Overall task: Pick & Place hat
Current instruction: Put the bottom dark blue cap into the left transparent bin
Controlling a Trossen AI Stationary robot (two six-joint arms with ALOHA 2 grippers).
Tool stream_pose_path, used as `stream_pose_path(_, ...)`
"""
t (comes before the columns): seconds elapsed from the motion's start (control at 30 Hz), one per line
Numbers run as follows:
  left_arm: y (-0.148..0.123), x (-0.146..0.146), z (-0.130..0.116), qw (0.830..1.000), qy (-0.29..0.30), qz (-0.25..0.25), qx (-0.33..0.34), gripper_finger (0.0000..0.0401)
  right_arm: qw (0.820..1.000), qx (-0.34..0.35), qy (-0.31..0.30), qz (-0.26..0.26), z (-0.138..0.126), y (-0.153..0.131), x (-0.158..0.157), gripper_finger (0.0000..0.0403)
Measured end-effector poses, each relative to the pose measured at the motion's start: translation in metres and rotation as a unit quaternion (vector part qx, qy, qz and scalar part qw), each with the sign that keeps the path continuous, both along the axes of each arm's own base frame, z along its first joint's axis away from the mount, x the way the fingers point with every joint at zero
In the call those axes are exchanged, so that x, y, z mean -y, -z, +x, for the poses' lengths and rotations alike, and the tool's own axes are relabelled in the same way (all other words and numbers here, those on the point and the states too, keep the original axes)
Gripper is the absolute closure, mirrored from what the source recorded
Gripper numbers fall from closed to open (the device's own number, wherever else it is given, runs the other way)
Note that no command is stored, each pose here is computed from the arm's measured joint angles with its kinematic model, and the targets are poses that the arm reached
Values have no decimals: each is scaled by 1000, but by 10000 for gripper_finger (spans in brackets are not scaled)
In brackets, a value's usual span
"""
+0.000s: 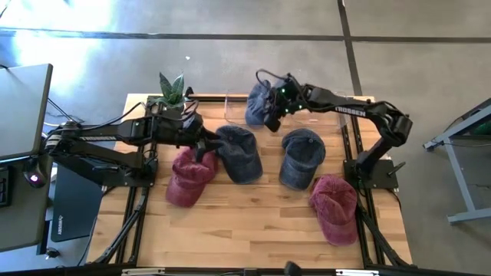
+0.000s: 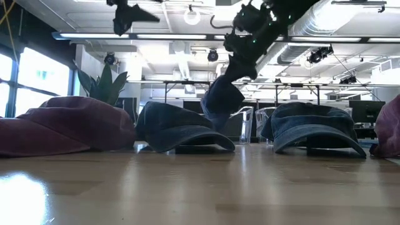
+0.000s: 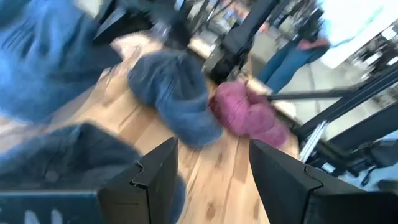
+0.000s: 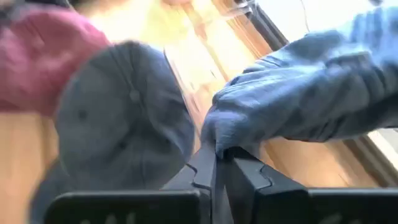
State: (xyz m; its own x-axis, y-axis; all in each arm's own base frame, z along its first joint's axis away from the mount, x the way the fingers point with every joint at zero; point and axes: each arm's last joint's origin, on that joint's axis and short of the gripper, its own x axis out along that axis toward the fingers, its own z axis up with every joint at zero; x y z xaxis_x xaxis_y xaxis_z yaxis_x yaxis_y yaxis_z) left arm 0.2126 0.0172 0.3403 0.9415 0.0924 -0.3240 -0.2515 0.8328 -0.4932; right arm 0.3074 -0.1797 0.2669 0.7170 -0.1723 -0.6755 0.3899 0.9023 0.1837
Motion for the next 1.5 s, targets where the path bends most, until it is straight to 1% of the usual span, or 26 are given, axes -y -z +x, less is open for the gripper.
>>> stream_pose_path(0.07,1,0,3,1000,0,0,-2,209,1000,3,2,14,-1,8,12,393)
stream_pose_path(0.13,6,0,5,1000,0,-4,-15,209,1000,-5,6,-2,-2,14,20,397)
stream_pose_path(0.23,7,-1,10,1000,1,-10,-14,209,999,-19,-6,-34,-3,19,28,387)
stream_pose_path(0.3,10,0,10,1000,3,-17,-26,209,998,-31,-16,-42,-4,23,30,383)
stream_pose_path(0.37,9,0,11,1000,7,-18,-19,209,998,-46,-21,-41,-6,26,31,385)
stream_pose_path(0.5,14,0,14,999,9,-25,-34,209,993,-104,-9,-47,-14,32,31,392)
stream_pose_path(0.6,11,0,14,999,10,-24,-23,209,988,-141,1,-67,-18,33,31,386)
stream_pose_path(0.67,12,0,14,999,10,-24,-26,209,987,-144,5,-77,-20,29,30,370)
stream_pose_path(0.77,12,0,14,999,11,-22,-26,209,989,-128,16,-79,-24,18,27,330)
stream_pose_path(0.93,12,0,14,999,11,-22,-27,209,994,-103,2,-48,-41,-8,11,260)
stream_pose_path(1.0,12,0,14,999,10,-24,-27,209,995,-85,-12,-40,-48,-20,5,248)
stream_pose_path(1.03,12,0,14,999,10,-25,-27,209,997,-64,-21,-44,-49,-26,3,248)
stream_pose_path(1.1,12,0,14,999,8,-32,-25,209,998,-5,-22,-62,-46,-38,6,261)
stream_pose_path(1.2,11,0,14,999,7,-34,-22,209,994,86,12,-62,-35,-46,20,314)
stream_pose_path(1.27,10,0,15,999,7,-34,-16,209,990,128,33,-47,-26,-40,34,362)
stream_pose_path(1.3,9,0,15,999,7,-34,-11,209,988,143,43,-41,-21,-35,41,381)
stream_pose_path(1.33,9,0,15,999,7,-33,-7,209,986,155,53,-35,-16,-28,49,392)
stream_pose_path(1.37,8,0,15,999,8,-33,-3,209,984,164,63,-30,-10,-20,56,392)
stream_pose_path(1.43,7,0,16,999,7,-33,0,209,981,174,85,-12,-2,-4,69,380)
stream_pose_path(1.5,7,0,16,999,1,-37,0,209,980,168,111,2,6,10,81,376)
